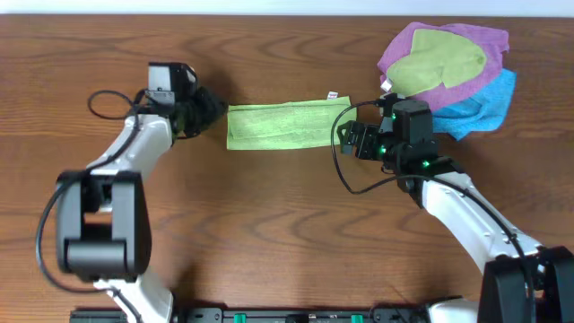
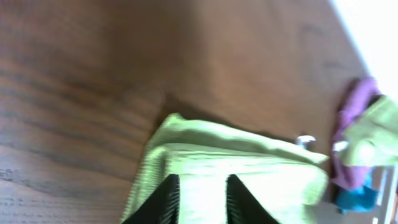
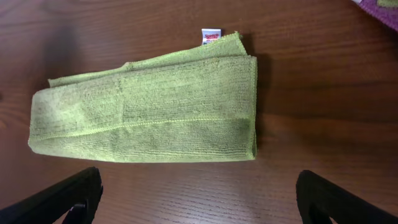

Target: Fold the cloth

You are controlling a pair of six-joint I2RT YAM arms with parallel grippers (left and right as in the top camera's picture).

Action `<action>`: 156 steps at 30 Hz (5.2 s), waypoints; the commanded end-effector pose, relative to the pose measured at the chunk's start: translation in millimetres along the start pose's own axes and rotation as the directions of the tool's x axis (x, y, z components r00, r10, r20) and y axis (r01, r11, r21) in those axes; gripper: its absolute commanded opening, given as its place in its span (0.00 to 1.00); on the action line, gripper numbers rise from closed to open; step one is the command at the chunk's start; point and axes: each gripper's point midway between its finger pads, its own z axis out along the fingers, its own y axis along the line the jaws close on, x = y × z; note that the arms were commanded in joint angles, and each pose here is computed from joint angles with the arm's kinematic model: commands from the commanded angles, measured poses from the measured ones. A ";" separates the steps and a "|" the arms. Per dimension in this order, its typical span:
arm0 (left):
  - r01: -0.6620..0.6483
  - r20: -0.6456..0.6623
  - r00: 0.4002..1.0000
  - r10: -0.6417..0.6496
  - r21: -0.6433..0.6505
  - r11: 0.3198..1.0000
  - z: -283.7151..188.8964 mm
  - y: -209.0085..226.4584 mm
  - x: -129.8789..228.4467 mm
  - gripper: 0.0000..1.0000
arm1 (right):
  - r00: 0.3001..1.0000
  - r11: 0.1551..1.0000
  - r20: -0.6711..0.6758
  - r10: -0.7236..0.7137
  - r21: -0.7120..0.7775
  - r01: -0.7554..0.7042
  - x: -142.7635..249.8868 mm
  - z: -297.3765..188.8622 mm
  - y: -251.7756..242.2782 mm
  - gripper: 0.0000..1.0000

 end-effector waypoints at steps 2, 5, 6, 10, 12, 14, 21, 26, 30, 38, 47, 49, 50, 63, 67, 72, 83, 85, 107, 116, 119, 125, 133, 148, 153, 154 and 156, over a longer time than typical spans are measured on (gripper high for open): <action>-0.031 0.076 0.997 0.028 0.041 0.999 -24.0 -25.2 -16.1 0.08 | 1.000 1.000 0.013 -0.017 -0.018 0.017 -5.9 -3.4 6.7 0.99; 0.017 0.072 0.997 -0.020 0.045 0.999 -14.9 -26.2 -14.0 0.06 | 1.000 1.000 0.008 0.023 -0.016 -0.023 -4.7 -3.4 6.2 0.99; 0.023 0.069 0.997 -0.026 0.043 0.999 -10.0 -26.1 -12.5 0.06 | 0.999 0.999 0.005 0.044 -0.015 -0.044 -4.1 -3.3 5.8 0.99; 0.015 0.040 0.999 -0.017 0.050 0.999 19.2 -27.9 0.1 0.06 | 0.991 0.991 -0.009 0.130 -0.008 -0.130 -0.7 -3.3 4.4 1.00; 0.013 0.019 1.000 -0.014 0.050 0.999 34.2 -27.6 8.7 0.06 | 0.985 0.985 -0.026 0.173 0.004 -0.173 3.9 -2.6 2.1 0.99; 0.016 -0.006 1.000 -0.015 0.041 0.999 46.6 -24.0 18.0 0.06 | 0.978 0.979 -0.049 0.204 0.011 -0.204 9.7 0.0 0.6 0.99; 0.037 -0.068 0.997 -0.037 -0.006 0.999 71.5 -4.5 38.2 0.06 | 0.962 0.968 -0.110 0.249 0.037 -0.247 27.2 15.9 -7.6 0.99; 0.048 -0.073 0.996 -0.052 -0.061 0.997 76.2 9.9 42.9 0.06 | 0.951 0.961 -0.139 0.275 0.031 -0.273 34.3 22.8 -7.5 0.99; 0.025 -0.077 0.997 -0.032 -0.096 0.995 75.6 17.6 45.2 0.06 | 0.945 0.957 -0.148 0.290 0.028 -0.290 36.1 24.1 -6.5 0.99; 0.015 -0.073 0.997 -0.024 -0.128 0.992 75.0 24.3 45.6 0.06 | 0.931 0.944 -0.159 0.329 0.043 -0.327 41.6 32.4 -10.4 0.99; 0.011 -0.067 0.998 -0.021 -0.137 0.991 74.8 26.1 44.6 0.06 | 0.907 0.922 -0.174 0.384 0.016 -0.388 49.5 62.0 -12.9 0.99; 0.011 -0.067 0.998 -0.021 -0.137 0.991 74.8 26.1 44.7 0.06 | 0.905 0.919 -0.169 0.390 0.008 -0.394 49.3 66.9 -11.7 0.99; 0.012 -0.068 0.997 -0.021 -0.137 0.991 74.8 26.0 44.7 0.06 | 0.906 0.919 -0.166 0.390 0.002 -0.395 49.2 69.6 -10.7 0.99; 0.015 -0.087 0.996 -0.027 -0.135 0.991 74.5 26.3 48.8 0.06 | 0.926 0.930 -0.101 0.364 -0.007 -0.367 55.6 103.2 -6.2 0.88; 0.014 -0.093 0.995 -0.027 -0.140 0.990 74.1 27.6 50.4 0.06 | 0.930 0.930 -0.043 0.365 0.051 -0.363 50.7 105.0 -20.3 0.83; 0.014 -0.096 0.995 -0.028 -0.142 0.990 74.0 28.1 51.1 0.06 | 0.934 0.929 0.026 0.356 0.101 -0.356 42.5 105.3 -32.4 0.75; 0.009 -0.117 0.993 -0.028 -0.161 0.987 72.7 32.8 56.4 0.06 | 0.934 0.929 0.071 0.349 0.107 -0.355 43.8 121.2 -43.0 0.70; 0.002 -0.124 0.992 -0.023 -0.166 0.986 72.3 34.2 58.1 0.06 | 0.934 0.929 0.074 0.349 0.105 -0.355 45.2 124.5 -44.4 0.68; -0.002 -0.132 0.991 -0.021 -0.174 0.985 71.6 36.2 59.9 0.06 | 0.985 0.988 0.106 0.134 0.065 -0.142 30.6 126.8 -35.6 0.01; -0.002 -0.129 0.991 -0.020 -0.169 0.986 71.9 35.2 58.9 0.06 | 0.987 1.000 0.161 0.026 0.011 -0.028 -1.2 100.8 -9.0 0.01; -0.002 -0.128 0.992 -0.019 -0.168 0.986 72.0 34.9 58.7 0.06 | 0.983 0.999 0.180 -0.019 -0.035 0.025 -10.4 90.5 9.6 0.01; 0.004 -0.132 0.991 -0.026 -0.163 0.987 72.1 33.8 59.6 0.06 | 0.973 0.993 0.223 -0.067 -0.076 0.085 -21.1 75.4 37.3 0.01; 0.008 -0.143 0.989 -0.029 -0.150 0.989 72.1 31.4 61.5 0.06 | 0.967 0.983 0.239 -0.091 -0.135 0.125 -21.4 64.7 66.7 0.01; 0.011 -0.155 0.987 -0.032 -0.134 0.991 71.8 29.1 63.0 0.06 | 0.945 0.943 0.281 -0.166 -0.235 0.236 -27.2 54.0 134.6 0.01; 0.019 -0.159 0.987 -0.039 -0.127 0.992 70.7 29.7 61.8 0.06 | 0.941 0.931 0.269 -0.205 -0.244 0.272 -24.9 52.8 150.6 0.01; 0.021 -0.158 0.987 -0.041 -0.127 0.992 70.5 30.2 61.1 0.06 | 0.939 0.928 0.269 -0.212 -0.245 0.280 -24.1 52.6 152.9 0.01; 0.022 -0.160 0.986 -0.042 -0.124 0.992 70.2 30.1 60.9 0.06 | 0.939 0.925 0.268 -0.216 -0.251 0.285 -22.2 52.3 156.8 0.01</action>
